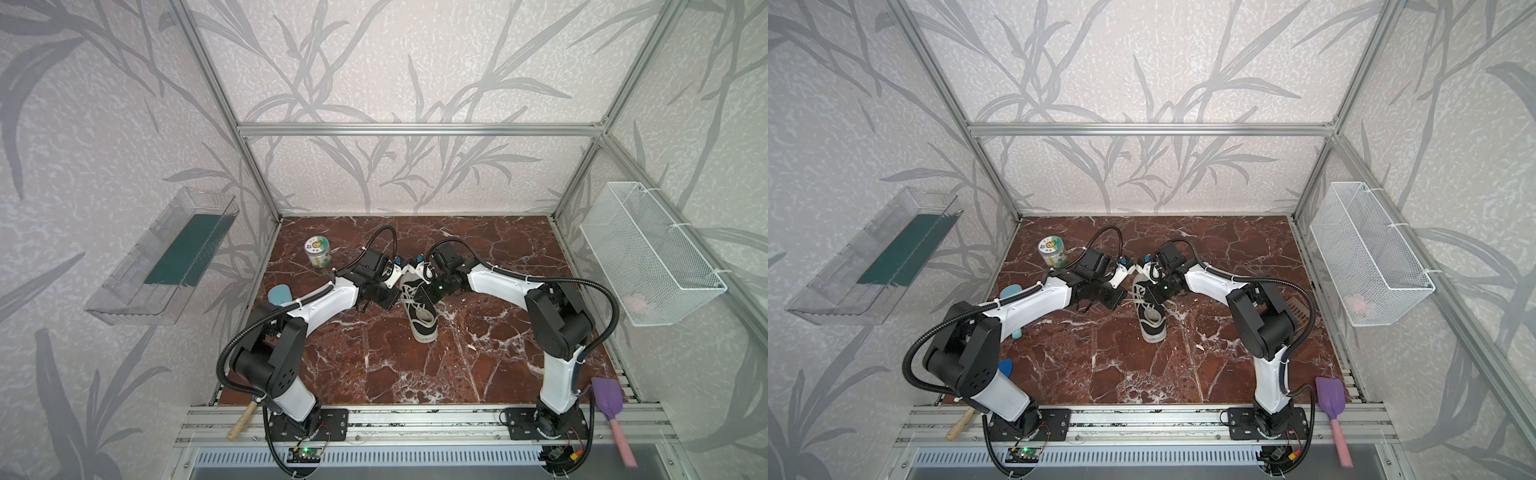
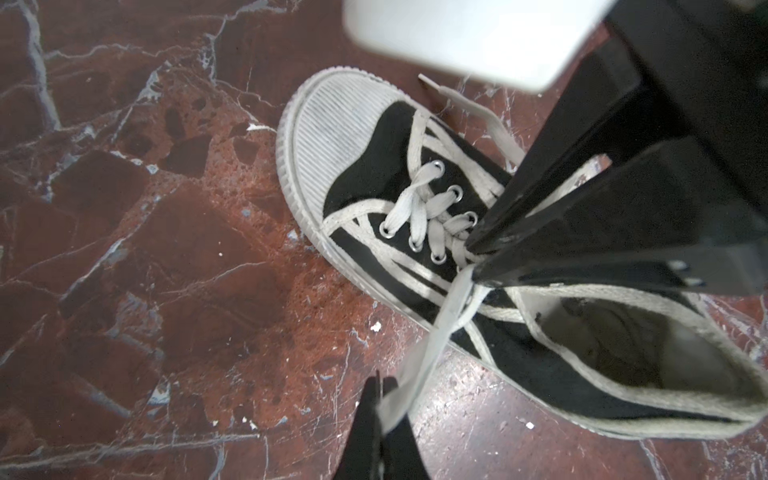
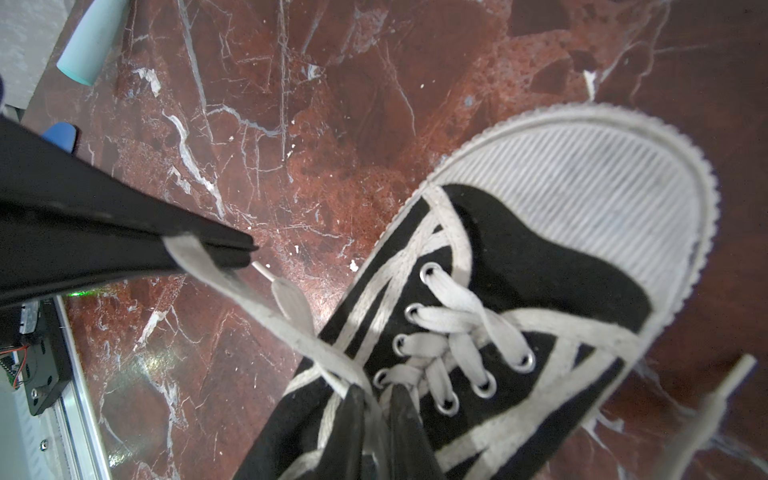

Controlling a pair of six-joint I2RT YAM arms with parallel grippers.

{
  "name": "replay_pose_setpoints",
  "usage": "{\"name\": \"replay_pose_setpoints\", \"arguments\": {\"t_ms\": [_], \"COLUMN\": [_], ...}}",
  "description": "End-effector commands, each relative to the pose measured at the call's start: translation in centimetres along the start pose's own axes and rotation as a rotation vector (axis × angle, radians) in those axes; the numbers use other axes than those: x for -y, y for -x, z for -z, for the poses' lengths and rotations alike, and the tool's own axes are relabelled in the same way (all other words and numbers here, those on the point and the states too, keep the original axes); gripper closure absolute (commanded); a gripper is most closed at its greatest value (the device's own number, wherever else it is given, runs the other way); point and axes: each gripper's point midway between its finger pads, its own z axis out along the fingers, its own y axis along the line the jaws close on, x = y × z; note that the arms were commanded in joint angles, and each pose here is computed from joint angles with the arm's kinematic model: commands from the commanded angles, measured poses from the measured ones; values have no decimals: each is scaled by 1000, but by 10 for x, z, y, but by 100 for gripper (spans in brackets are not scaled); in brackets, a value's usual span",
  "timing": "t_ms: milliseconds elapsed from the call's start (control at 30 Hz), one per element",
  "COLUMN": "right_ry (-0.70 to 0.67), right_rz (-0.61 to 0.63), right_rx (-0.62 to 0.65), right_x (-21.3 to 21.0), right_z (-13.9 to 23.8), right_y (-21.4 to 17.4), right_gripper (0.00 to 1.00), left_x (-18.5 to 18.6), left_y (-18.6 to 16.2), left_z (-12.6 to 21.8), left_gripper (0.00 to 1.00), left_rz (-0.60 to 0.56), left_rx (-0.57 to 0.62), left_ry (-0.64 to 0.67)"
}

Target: Tie the shoes

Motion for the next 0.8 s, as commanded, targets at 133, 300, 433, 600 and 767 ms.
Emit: {"name": "replay_pose_setpoints", "arguments": {"t_ms": [133, 300, 433, 600, 767], "right_ry": [-60, -61, -59, -38, 21], "right_rz": [-59, -65, -67, -69, -61], "right_rx": [-86, -87, -87, -79, -47], "right_x": [17, 18, 18, 14, 3], "right_z": [-9, -10, -10, -10, -9], "right_y": [-23, -23, -23, -21, -13], "right_gripper": [86, 88, 88, 88, 88], "left_x": [-17, -17, -20, -14, 5], "left_y": [-21, -23, -26, -23, -4], "left_z": [9, 12, 12, 12, 15], "left_gripper": [100, 100, 100, 99, 56], "left_rz": [-72, -105, -131, -106, -27], "left_rx": [-133, -155, -194, -158, 35], "left_ry": [102, 118, 144, 116, 7]}}
